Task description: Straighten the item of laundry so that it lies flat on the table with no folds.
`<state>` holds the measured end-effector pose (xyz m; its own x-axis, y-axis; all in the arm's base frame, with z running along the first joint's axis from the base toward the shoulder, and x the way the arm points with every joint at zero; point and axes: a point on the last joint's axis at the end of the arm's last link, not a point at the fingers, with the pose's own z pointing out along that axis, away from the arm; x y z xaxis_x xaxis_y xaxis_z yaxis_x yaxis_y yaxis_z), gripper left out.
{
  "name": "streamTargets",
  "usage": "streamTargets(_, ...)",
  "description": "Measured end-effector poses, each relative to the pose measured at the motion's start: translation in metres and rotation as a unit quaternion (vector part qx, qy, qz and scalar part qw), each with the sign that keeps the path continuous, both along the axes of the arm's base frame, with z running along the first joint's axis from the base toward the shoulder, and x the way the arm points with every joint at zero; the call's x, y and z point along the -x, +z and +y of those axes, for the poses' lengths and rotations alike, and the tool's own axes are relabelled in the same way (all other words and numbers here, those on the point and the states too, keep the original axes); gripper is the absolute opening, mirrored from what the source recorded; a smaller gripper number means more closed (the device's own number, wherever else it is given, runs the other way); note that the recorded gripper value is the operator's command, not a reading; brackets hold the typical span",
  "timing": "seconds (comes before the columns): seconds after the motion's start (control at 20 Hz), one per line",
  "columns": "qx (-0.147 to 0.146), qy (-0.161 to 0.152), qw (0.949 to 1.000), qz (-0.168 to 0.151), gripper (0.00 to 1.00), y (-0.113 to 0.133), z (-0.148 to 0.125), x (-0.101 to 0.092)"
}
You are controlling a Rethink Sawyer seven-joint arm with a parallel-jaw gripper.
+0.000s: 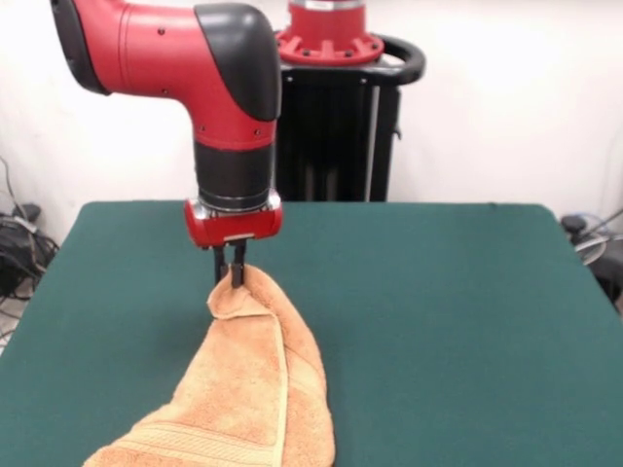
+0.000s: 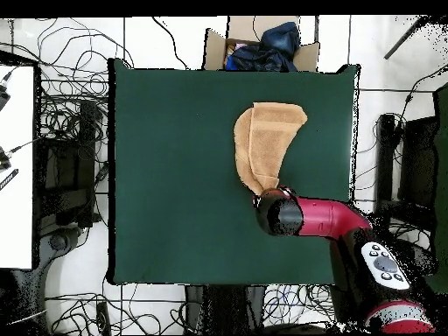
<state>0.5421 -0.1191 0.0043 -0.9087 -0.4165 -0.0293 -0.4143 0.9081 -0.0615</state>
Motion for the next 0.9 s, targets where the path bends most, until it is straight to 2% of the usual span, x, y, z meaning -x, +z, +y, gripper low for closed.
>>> streamTargets(0.55,0.014,0.0,0.9996,0.024,0.0,0.029,-0.006,-0.002)
streamTargets(0.9,0.004,0.006,0.9989,0.047,0.0,0.033,0.003,-0.002)
